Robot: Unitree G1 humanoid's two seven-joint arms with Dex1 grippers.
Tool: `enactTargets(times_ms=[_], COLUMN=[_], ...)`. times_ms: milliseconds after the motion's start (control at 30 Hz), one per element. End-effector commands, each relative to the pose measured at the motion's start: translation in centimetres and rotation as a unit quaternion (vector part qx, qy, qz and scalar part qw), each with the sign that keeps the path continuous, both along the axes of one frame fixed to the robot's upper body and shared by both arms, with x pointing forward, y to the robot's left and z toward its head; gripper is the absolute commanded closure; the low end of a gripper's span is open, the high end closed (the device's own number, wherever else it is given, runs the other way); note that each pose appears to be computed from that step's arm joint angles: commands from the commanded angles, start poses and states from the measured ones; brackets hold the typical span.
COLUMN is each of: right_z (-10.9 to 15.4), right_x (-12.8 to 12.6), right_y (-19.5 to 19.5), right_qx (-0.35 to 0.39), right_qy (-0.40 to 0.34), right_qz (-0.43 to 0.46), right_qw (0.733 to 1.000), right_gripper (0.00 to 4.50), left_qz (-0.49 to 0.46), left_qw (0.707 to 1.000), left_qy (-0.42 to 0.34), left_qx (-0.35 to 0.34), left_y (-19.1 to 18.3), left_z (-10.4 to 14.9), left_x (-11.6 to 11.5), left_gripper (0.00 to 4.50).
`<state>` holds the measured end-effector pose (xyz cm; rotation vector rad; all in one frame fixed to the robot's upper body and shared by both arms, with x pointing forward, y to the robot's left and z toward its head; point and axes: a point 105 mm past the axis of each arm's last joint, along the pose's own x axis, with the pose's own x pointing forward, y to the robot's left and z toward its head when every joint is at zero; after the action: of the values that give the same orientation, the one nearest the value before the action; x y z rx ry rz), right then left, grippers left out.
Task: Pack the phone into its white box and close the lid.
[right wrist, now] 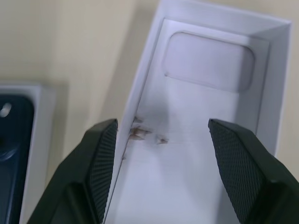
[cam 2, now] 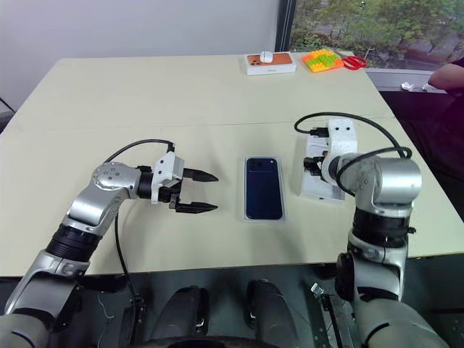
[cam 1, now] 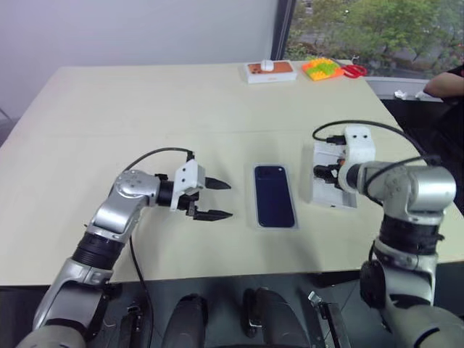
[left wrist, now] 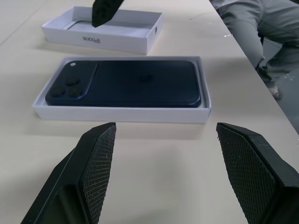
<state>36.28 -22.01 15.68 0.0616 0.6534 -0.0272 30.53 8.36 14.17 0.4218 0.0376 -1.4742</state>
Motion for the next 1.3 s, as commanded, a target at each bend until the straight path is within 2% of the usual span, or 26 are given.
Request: enactTargets(times_ms=[33, 367, 767, 1233, 1267, 1300], right_z=[0.3, 0.4, 2.1, -1.3, -1.5, -1.6], right_x=[0.5, 1.3, 1.5, 0.8, 0.7, 0.7], right_y=[-0.1, 1.3, 2.4, 3.7, 3.7, 3.6], right_qx=[0.012, 0.027, 0.012, 0.006, 0.004, 0.003], right_qy=[0.008, 0.038, 0.007, 0.073, 0.078, 0.082], right_qz=[-0.009, 0.024, 0.043, 0.041, 0.038, 0.032], right_qw=[1.0, 0.999, 0.999, 0.996, 0.996, 0.996], right_gripper=[1.28, 1.28, 1.28, 1.28, 1.86, 2.1], left_qz=[-0.01, -0.004, 0.002, 0.004, 0.005, 0.006], left_qw=[1.0, 1.0, 1.0, 1.0, 1.0, 1.0], left_qy=[-0.018, -0.015, -0.014, -0.016, -0.016, -0.016], left_qx=[-0.004, -0.011, -0.012, -0.015, -0.016, -0.017], left_y=[-0.3, -0.3, -0.2, -0.3, -0.3, -0.3], left_z=[0.6, 0.5, 0.4, 0.3, 0.3, 0.3], left_x=[-0.1, -0.2, -0.3, -0.1, 0.0, 0.0], left_gripper=[0.87, 0.87, 0.87, 0.87, 0.87, 0.87])
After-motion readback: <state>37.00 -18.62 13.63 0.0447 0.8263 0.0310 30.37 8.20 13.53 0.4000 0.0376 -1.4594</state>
